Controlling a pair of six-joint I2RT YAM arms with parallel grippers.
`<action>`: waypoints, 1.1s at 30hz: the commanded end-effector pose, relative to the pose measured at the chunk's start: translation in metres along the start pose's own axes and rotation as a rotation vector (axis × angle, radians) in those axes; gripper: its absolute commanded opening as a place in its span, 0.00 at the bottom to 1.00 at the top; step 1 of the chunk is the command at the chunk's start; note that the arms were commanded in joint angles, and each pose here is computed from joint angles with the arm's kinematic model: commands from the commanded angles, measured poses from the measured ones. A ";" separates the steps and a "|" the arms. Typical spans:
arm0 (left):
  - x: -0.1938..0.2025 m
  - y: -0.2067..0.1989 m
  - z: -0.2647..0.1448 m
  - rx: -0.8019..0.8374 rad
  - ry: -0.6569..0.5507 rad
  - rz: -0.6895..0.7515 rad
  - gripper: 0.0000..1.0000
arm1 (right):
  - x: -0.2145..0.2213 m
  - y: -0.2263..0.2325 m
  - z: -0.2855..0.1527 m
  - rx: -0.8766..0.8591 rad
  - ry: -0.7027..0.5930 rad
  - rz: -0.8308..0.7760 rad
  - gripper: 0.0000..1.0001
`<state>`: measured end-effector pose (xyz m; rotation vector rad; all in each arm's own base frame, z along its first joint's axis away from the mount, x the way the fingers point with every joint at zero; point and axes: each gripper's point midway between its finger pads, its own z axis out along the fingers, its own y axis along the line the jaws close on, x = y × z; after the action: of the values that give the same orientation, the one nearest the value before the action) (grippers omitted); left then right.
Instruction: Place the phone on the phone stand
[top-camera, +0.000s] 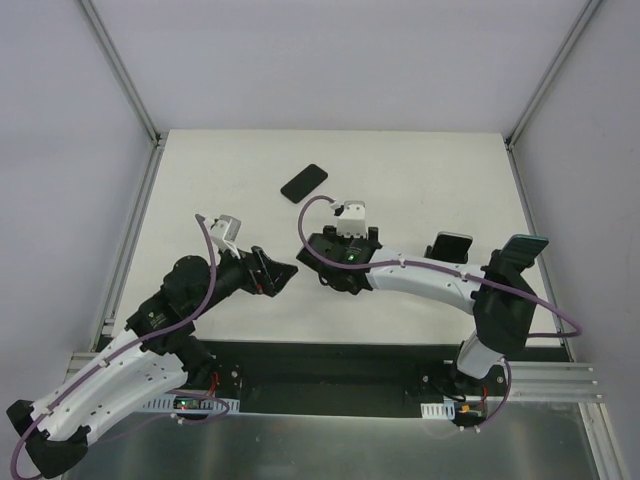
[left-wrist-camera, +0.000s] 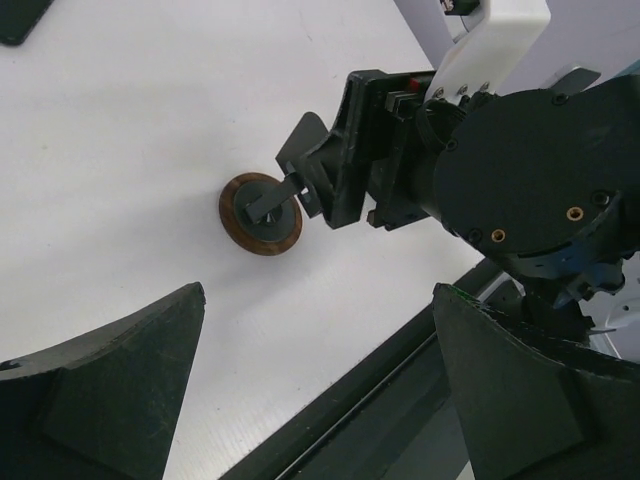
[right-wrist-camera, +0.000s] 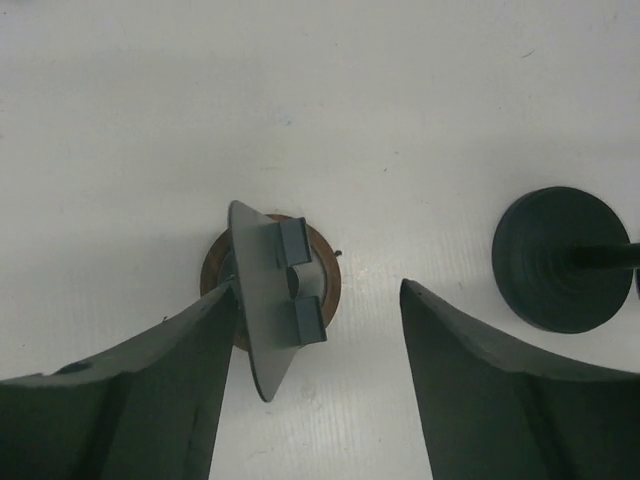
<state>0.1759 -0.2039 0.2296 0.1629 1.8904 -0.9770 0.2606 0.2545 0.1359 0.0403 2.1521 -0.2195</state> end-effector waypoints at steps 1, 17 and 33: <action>-0.022 -0.001 -0.007 -0.036 -0.072 -0.017 0.96 | -0.040 0.005 -0.020 -0.104 -0.078 -0.035 0.85; -0.010 -0.012 0.101 -0.120 0.287 0.047 0.86 | -0.247 -0.096 -0.071 -0.355 -0.479 0.328 0.99; 0.047 -0.007 0.189 -0.253 0.541 0.153 0.52 | -0.189 -0.197 -0.055 -0.250 -0.537 0.305 0.99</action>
<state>0.2746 -0.3497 0.1525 0.4392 2.4208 -0.6598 0.3137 0.0823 0.3494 0.1902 1.6371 0.1608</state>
